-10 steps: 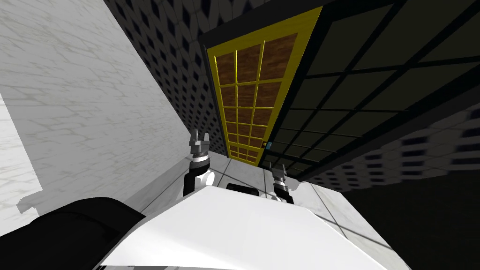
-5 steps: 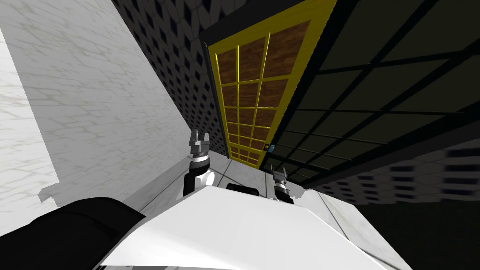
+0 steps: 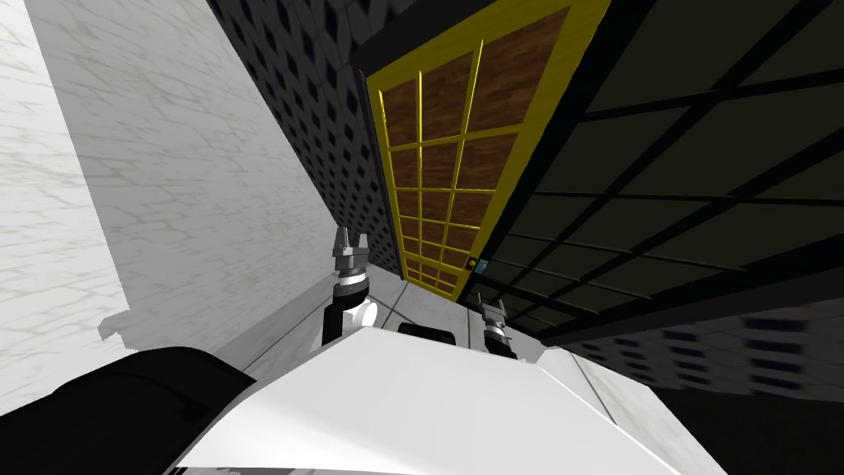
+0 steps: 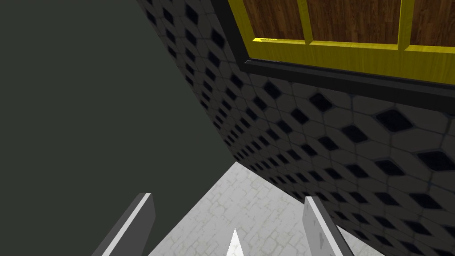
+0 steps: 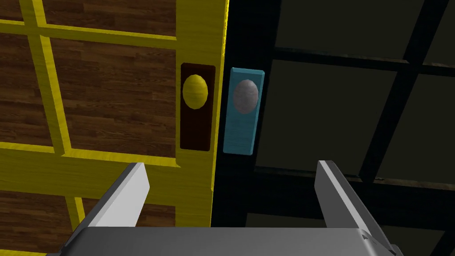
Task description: Pull the door open
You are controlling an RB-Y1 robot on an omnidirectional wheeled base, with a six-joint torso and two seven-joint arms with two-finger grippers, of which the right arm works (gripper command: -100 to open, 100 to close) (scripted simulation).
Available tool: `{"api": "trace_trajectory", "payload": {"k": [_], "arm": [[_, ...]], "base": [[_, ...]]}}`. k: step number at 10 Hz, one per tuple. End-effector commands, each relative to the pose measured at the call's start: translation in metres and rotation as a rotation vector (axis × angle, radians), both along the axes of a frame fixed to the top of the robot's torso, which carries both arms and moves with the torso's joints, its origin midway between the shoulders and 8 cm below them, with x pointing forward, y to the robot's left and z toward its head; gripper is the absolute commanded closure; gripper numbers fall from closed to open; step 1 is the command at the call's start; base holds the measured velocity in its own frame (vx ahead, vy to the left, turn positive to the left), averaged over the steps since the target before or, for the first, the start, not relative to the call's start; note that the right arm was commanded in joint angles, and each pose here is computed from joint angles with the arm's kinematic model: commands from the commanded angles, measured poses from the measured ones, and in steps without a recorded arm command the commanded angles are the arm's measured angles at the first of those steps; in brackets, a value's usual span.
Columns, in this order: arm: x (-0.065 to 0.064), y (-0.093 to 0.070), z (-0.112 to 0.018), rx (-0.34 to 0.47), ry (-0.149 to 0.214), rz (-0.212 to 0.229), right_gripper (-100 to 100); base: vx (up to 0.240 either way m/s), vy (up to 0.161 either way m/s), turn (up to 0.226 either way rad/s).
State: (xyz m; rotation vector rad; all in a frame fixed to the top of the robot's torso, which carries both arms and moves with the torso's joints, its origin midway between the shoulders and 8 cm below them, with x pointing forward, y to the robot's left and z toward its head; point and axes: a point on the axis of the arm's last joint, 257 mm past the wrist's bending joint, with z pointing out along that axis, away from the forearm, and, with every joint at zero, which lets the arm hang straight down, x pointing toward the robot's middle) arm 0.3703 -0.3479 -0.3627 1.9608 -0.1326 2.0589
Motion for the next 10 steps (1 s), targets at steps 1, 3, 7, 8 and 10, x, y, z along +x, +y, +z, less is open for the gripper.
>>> {"api": "trace_trajectory", "payload": {"k": [1, 3, 7, 8, 10], "arm": [[-0.003, -0.005, -0.006, 0.029, 0.005, -0.009, -100], [-0.008, -0.014, -0.017, 0.069, 0.014, -0.025, -100], [-0.016, -0.029, -0.032, 0.132, 0.024, -0.054, -100], [-0.017, -0.033, -0.035, 0.149, 0.024, -0.062, -100], [-0.029, -0.040, -0.044, 0.136, 0.051, -0.074, -100]], "base": [[0.104, -0.047, 0.082], [0.126, -0.052, 0.116], [0.122, -0.077, 0.084], [0.144, -0.076, 0.102], [-0.003, -0.013, -0.024]]}}
